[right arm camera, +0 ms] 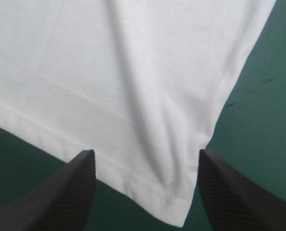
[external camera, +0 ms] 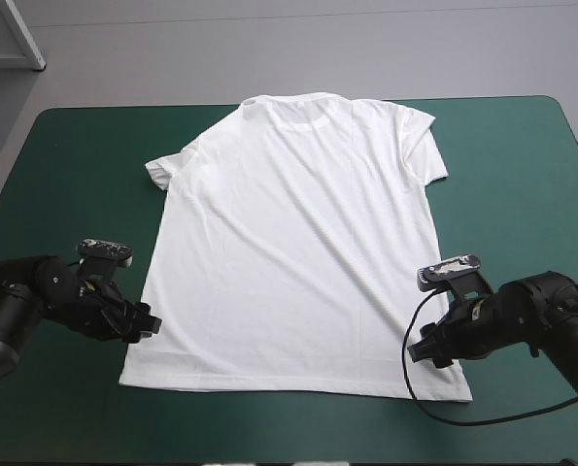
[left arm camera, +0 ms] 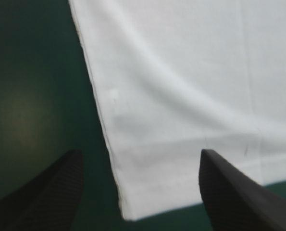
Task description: Fold the cloth
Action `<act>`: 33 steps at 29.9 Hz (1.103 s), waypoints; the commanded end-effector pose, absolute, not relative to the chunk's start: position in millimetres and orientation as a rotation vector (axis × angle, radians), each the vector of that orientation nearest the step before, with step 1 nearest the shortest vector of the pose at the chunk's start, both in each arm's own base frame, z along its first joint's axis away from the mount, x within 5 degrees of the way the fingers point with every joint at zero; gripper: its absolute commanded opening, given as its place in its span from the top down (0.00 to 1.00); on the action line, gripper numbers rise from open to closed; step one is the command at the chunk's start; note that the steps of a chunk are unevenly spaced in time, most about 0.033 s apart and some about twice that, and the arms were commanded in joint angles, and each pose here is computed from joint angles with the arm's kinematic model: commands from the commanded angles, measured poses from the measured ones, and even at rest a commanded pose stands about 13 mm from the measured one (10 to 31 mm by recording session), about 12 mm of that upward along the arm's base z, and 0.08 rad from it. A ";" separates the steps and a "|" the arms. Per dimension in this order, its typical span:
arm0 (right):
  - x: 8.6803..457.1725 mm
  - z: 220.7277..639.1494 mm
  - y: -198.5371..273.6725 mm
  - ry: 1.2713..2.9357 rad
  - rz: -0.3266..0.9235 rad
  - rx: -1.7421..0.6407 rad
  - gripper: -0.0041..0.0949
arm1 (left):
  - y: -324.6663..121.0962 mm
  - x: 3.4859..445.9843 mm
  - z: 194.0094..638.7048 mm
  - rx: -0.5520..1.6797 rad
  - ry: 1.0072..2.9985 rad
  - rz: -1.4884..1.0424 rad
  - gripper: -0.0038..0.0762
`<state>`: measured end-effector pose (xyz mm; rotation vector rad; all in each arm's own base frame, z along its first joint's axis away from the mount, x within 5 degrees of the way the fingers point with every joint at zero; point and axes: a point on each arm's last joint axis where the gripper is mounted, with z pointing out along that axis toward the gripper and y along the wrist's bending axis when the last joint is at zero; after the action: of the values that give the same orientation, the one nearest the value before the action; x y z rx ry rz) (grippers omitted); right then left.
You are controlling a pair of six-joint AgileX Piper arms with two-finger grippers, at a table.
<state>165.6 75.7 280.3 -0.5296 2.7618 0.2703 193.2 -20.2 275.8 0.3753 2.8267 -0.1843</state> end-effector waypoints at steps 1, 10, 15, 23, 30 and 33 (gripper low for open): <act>170.9 292.4 78.0 2.651 0.295 -0.490 0.26 | -20.9 206.0 292.1 0.317 2.627 -0.158 0.31; 174.2 294.2 78.9 2.620 0.310 -0.435 0.26 | -19.6 264.4 324.2 0.240 2.342 -0.094 0.31; 173.2 293.6 78.6 2.639 0.317 -0.405 0.26 | -21.4 312.4 344.8 0.224 2.268 -0.095 0.31; 175.9 295.7 80.4 2.603 0.343 -0.376 0.31 | -27.9 374.5 322.5 0.172 2.317 -0.190 0.31; 186.8 304.1 81.3 2.473 0.352 -0.310 0.31 | -27.2 407.6 262.8 0.172 2.425 -0.170 0.31; 191.0 314.4 82.0 2.420 0.360 -0.281 0.31 | -27.2 415.4 243.8 0.168 2.454 -0.169 0.32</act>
<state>184.7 81.1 291.2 -0.3201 2.5585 0.3361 408.3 -26.4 223.6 0.1931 2.5615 -0.1727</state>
